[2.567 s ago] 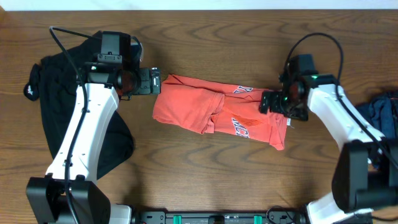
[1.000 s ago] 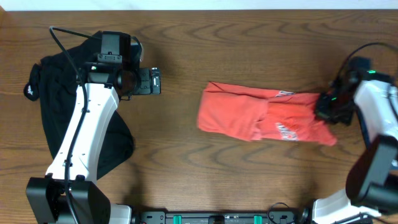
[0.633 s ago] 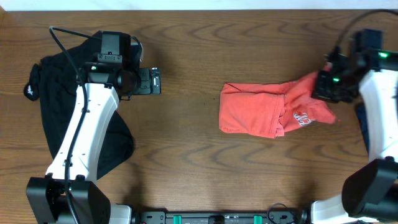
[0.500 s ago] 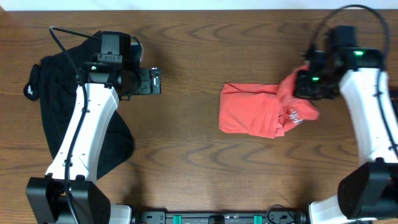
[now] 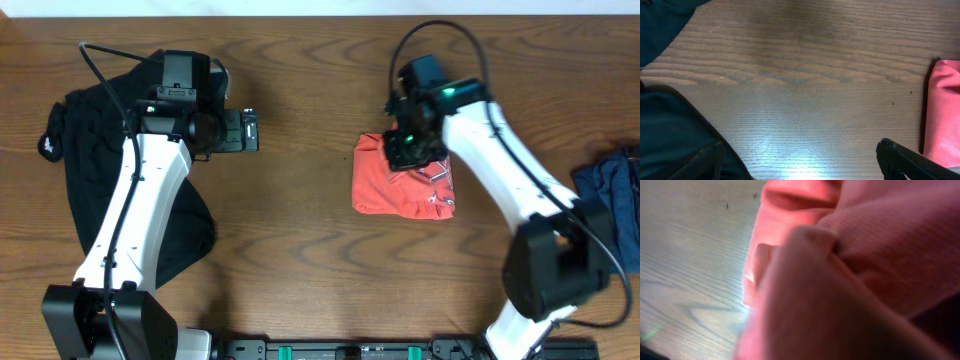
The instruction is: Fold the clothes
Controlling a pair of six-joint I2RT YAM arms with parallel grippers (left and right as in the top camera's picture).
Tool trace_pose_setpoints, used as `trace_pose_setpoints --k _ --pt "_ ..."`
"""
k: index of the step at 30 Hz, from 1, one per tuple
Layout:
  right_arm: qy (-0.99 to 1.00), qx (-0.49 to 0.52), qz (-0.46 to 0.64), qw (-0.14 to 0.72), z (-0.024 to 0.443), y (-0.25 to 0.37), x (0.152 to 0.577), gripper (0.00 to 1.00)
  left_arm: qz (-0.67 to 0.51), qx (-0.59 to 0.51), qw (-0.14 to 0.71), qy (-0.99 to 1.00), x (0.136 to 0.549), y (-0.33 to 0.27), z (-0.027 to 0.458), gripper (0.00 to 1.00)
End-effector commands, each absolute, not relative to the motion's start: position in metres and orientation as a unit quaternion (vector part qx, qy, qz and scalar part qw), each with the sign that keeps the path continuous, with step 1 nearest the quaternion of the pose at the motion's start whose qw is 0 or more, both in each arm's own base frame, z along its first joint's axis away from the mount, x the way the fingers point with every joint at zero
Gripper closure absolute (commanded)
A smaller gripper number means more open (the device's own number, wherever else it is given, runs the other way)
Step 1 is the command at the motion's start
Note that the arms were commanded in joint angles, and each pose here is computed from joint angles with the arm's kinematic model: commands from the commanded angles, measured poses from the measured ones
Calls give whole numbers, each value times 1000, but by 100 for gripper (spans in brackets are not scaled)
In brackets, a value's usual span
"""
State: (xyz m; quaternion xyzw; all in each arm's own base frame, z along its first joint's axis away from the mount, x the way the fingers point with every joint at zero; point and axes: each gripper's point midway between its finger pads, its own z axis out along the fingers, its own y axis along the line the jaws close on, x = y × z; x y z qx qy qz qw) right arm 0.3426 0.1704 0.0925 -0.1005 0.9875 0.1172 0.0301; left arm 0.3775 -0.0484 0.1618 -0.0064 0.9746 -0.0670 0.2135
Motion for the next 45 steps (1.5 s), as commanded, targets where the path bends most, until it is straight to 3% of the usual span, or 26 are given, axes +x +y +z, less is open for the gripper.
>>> trace_pose_setpoints --k 1,7,13,22,27,32,38,45 --pt "984 -116 137 16 87 199 335 78 -63 -13 207 976 376 -46 157 2" --pt "975 -152 162 25 107 228 326 50 -63 -13 207 976 376 -46 157 2" --pt "976 -165 137 37 138 224 325 46 -63 -13 207 976 376 -46 157 2" --pt "994 -105 9 20 127 172 318 44 -63 -12 209 976 377 -46 157 2" --pt "999 -21 -44 23 124 140 324 31 -68 -11 205 976 375 -48 157 2" --pt "999 29 -28 14 123 113 334 15 -85 -4 197 977 372 -56 153 2" --pt "999 11 30 1 118 119 336 13 -83 -2 189 979 373 -56 146 2" --pt "998 6 23 -49 75 127 304 15 -82 -4 175 981 375 -56 135 2"
